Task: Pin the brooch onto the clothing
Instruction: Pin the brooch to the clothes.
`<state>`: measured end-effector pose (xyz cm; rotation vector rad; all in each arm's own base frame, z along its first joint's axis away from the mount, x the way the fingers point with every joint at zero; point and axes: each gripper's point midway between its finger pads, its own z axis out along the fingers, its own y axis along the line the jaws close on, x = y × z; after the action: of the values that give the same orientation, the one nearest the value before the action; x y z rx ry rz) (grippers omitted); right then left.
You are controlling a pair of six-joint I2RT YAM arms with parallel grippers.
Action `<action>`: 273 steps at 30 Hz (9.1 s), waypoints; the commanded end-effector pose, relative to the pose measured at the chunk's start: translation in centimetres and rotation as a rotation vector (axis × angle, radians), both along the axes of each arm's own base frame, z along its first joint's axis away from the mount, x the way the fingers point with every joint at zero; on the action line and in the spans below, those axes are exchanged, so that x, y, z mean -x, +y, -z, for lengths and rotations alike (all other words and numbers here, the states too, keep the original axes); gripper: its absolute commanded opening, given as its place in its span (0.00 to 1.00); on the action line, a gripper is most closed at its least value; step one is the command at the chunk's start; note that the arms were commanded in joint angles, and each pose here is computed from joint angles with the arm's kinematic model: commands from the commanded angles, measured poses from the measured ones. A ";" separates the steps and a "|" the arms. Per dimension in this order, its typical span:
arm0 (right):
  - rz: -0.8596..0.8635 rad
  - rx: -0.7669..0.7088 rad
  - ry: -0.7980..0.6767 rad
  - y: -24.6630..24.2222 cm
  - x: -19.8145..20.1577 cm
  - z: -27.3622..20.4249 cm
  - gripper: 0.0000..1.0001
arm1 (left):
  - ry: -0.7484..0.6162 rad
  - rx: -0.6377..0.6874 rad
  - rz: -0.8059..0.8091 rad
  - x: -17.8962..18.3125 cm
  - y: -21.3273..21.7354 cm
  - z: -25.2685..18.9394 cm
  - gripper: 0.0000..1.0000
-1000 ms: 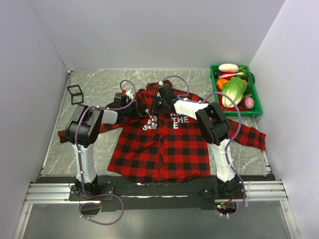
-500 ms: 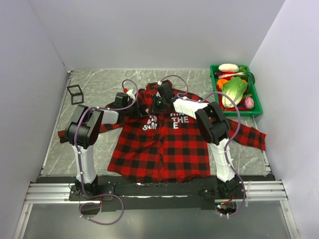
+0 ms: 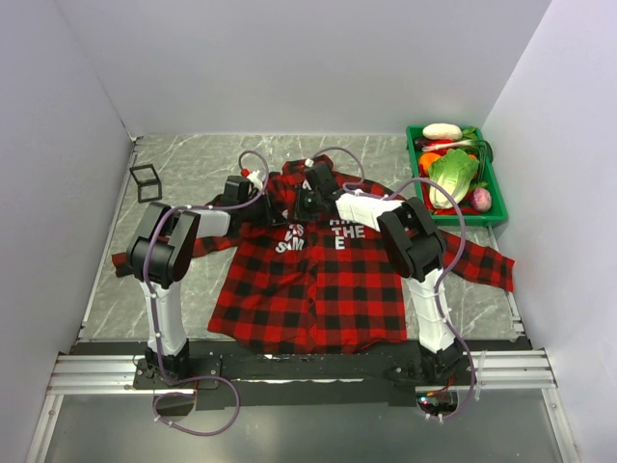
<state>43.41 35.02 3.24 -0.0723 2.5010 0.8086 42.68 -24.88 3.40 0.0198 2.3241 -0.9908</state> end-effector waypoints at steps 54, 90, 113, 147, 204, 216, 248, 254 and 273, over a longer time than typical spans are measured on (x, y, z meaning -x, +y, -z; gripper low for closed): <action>-0.406 0.185 -0.428 -1.0 -0.9 -4.1 0.39 | 0.210 0.211 0.177 1.1 0.0 -1.8 0.01; -0.505 0.190 -0.505 -0.1 0.5 -5.3 0.40 | 0.183 0.257 0.211 1.5 0.3 -2.9 0.01; -0.542 0.218 -0.504 1.0 1.5 -4.0 0.22 | 0.161 0.230 0.217 1.9 -0.4 -3.1 0.01; -0.460 0.139 -0.514 -0.6 0.7 -5.2 0.22 | 0.144 0.249 0.201 1.5 0.3 -3.6 0.01; -0.480 0.076 -0.439 -0.4 1.7 -3.8 0.02 | 0.065 0.266 0.205 1.5 -0.3 -5.5 0.01; -0.433 0.010 -0.438 -1.7 1.9 -5.3 0.38 | 0.072 0.285 0.193 1.5 0.1 -5.5 0.01; -0.331 -0.078 -0.351 -0.9 -0.4 -5.3 0.24 | 0.056 0.243 0.180 1.2 0.1 -5.4 0.01; -0.334 -0.081 -0.335 -0.5 -0.3 -4.7 0.23 | 0.056 0.242 0.184 1.3 0.0 -5.3 0.01; -0.339 -0.078 -0.313 0.4 -0.2 -3.8 0.21 | 0.055 0.238 0.183 1.3 -0.2 -5.3 0.01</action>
<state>42.92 34.21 5.51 -0.5578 2.2316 0.9342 40.79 -24.45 5.72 0.0223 2.3612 -1.3714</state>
